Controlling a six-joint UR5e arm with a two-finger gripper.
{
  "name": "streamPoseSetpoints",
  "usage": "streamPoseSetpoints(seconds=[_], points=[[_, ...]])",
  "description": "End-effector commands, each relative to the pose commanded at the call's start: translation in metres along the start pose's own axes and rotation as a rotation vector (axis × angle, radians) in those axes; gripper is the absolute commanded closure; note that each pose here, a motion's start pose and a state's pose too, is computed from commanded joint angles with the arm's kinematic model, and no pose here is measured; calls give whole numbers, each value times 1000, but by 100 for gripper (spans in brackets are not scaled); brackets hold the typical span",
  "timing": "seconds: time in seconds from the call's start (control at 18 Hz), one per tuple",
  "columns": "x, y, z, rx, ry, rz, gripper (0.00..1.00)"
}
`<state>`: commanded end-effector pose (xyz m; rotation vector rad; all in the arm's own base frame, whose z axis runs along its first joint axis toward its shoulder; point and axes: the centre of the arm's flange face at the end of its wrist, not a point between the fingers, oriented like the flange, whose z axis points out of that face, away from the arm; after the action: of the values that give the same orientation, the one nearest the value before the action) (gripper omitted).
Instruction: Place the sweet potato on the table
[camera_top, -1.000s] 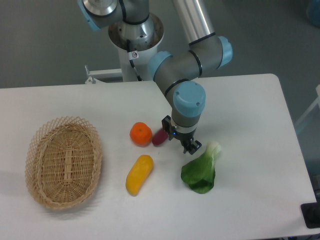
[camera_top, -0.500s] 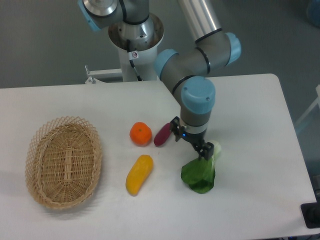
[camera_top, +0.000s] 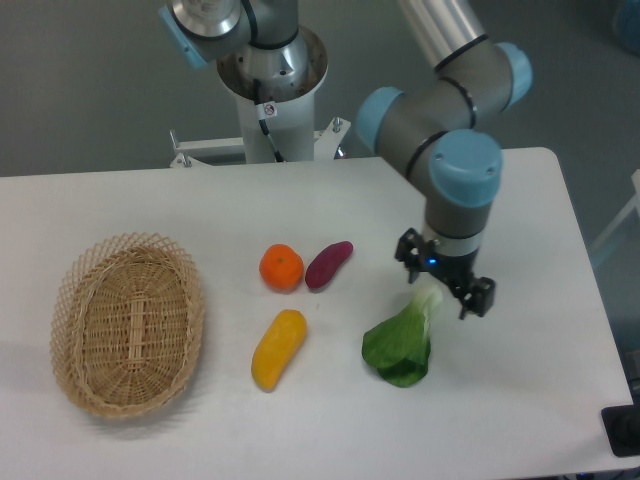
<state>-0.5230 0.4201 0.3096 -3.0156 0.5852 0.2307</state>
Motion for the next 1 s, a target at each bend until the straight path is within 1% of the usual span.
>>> streamPoseSetpoints(seconds=[0.06, 0.17, 0.28, 0.39, 0.56, 1.0], points=[[-8, 4, 1, -1, -2, -7, 0], [-23, 15, 0, -6, 22, -20, 0], [-37, 17, -3, -7, 39, 6, 0], [-48, 30, -2, -8, 39, 14, 0], [-56, 43, -1, 5, 34, 11, 0], [-58, 53, 4, 4, 35, 54, 0]])
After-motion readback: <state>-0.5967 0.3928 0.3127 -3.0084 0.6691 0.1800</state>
